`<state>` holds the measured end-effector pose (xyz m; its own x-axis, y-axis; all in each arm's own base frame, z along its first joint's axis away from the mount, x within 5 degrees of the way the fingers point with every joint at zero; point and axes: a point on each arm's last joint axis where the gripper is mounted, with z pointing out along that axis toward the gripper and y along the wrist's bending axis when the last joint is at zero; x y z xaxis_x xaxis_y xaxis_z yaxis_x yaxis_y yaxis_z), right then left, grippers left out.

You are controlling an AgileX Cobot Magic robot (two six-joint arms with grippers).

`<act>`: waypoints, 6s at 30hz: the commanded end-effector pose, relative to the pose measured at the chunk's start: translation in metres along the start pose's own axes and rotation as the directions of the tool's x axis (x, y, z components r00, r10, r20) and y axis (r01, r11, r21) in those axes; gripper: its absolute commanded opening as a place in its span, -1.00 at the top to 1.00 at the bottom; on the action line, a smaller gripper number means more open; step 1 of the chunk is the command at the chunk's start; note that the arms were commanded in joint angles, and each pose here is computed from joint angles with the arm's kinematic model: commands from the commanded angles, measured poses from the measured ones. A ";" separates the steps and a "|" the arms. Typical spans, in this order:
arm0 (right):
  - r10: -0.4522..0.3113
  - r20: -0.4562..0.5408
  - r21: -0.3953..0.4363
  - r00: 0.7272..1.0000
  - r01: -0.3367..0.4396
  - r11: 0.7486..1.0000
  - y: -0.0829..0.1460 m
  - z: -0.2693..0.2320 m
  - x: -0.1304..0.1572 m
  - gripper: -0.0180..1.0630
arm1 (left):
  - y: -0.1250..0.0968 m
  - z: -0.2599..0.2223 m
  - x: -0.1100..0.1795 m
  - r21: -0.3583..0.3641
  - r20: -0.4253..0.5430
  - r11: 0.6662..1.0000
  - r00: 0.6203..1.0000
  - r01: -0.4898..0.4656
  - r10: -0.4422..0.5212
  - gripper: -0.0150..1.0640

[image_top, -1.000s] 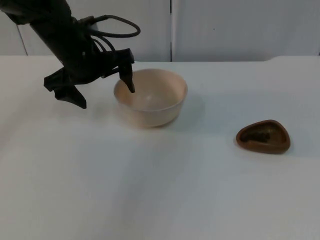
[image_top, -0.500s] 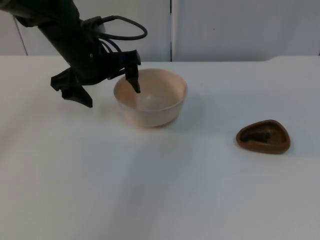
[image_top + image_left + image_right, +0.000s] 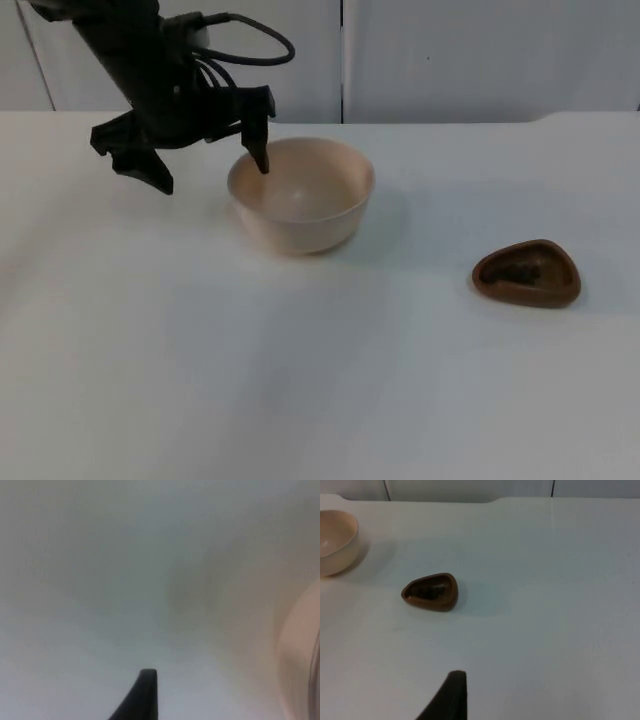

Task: Pick up the bowl with the left hand and pour the coffee beans from the cup into the bowl with the right hand.

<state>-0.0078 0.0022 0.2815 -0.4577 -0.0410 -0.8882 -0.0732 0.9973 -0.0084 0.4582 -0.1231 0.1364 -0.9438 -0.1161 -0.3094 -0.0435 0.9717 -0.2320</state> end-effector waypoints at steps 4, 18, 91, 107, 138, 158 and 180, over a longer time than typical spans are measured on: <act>0.000 0.000 0.007 1.000 0.000 1.000 0.000 0.001 0.001 -0.98 | -0.004 0.011 0.006 -0.015 -0.030 1.000 1.000 -0.010 0.009 -0.79; 0.000 0.000 0.007 1.000 0.000 1.000 0.000 0.001 0.001 -0.98 | -0.006 0.012 0.006 -0.025 -0.015 0.999 0.999 -0.033 0.033 -0.61; 0.000 0.000 0.007 1.000 0.000 1.000 0.000 0.001 0.001 -0.98 | -0.014 -0.118 0.057 0.072 -0.030 0.968 0.970 -0.240 0.243 0.98; 0.000 0.000 0.007 1.000 0.000 1.000 0.000 0.001 0.001 -0.98 | -0.046 -0.135 0.110 0.154 -0.046 0.909 0.916 -0.387 0.398 0.98; 0.021 0.010 -0.022 1.000 -0.021 1.000 0.002 0.001 0.000 -0.98 | -0.062 -0.132 0.124 -0.015 -0.064 0.875 0.874 -0.484 0.482 0.98; 0.088 -0.166 -0.051 0.982 -0.097 0.994 0.002 0.056 -0.077 -0.96 | -0.057 -0.086 0.131 -0.013 -0.084 0.869 0.867 -0.494 0.492 0.98; 0.111 -0.510 -0.069 0.853 -0.169 0.983 0.004 0.188 -0.145 -0.96 | -0.053 -0.071 0.135 -0.016 -0.102 0.868 0.865 -0.496 0.492 0.98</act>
<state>0.2181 0.0219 0.3239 -0.8424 0.0606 -0.5354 -0.0411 0.9836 0.1759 0.3107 -0.1740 0.1724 -0.8749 0.3964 -0.2781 0.4206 0.9067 -0.0308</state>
